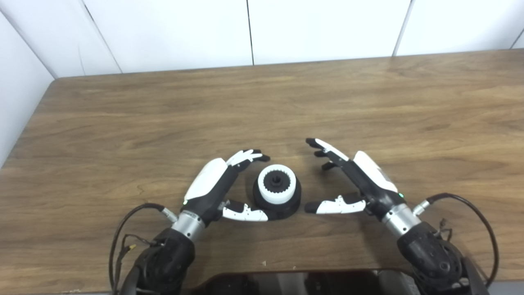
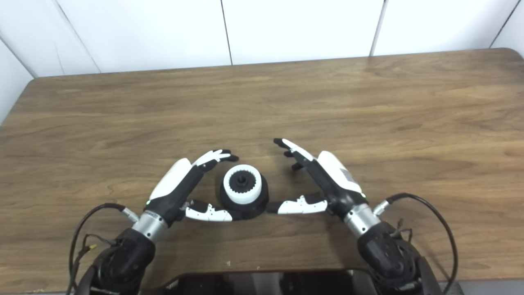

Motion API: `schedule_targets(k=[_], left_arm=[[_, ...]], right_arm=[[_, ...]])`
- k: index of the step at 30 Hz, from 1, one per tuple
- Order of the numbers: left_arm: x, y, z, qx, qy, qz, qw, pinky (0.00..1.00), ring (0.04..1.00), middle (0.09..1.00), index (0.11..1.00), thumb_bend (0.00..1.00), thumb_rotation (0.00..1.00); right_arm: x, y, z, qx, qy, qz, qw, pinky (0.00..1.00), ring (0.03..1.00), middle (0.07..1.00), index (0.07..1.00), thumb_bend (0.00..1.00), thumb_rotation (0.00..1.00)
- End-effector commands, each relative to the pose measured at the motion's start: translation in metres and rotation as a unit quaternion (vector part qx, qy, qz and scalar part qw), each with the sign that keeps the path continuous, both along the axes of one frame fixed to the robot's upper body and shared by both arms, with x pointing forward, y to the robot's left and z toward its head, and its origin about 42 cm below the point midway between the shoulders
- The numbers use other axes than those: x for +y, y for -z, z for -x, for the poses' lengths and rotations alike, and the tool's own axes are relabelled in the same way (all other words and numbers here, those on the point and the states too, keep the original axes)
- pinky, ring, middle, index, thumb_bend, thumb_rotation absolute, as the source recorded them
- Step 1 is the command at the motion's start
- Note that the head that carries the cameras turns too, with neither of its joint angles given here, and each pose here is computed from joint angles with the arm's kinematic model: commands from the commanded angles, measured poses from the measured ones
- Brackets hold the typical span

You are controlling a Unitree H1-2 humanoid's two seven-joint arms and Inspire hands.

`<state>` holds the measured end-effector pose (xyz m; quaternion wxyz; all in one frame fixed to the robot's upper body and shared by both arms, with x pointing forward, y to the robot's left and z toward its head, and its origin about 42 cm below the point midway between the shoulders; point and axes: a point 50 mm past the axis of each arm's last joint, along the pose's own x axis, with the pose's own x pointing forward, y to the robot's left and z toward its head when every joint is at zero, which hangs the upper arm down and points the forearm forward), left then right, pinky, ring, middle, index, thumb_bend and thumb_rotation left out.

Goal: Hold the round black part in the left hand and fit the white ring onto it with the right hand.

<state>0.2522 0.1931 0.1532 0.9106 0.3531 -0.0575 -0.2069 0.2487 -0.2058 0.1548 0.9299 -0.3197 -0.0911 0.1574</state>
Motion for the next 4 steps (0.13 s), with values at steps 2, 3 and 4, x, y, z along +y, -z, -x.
schedule_targets(k=[2,3,4], left_arm=[[0.0094,-0.0105,-0.0047,-0.032,0.004,0.023,0.999,0.86,0.963,0.941,0.914,1.0,0.4],[0.0116,-0.0101,-0.0048,-0.03,0.005,0.03,0.999,0.87,0.968,0.948,0.933,1.0,0.43],[0.0134,-0.0098,-0.0048,-0.028,0.005,0.037,0.999,0.87,0.972,0.954,0.944,1.0,0.45]], right_arm=[[0.0049,-0.0045,-0.0018,-0.04,0.028,-0.047,0.998,0.72,0.825,0.867,0.862,0.79,0.77],[0.0066,-0.0031,-0.0013,-0.042,0.036,-0.056,0.997,0.71,0.808,0.855,0.849,0.77,0.79],[0.0082,-0.0017,-0.0008,-0.045,0.042,-0.063,0.996,0.71,0.805,0.851,0.846,0.76,0.79]])
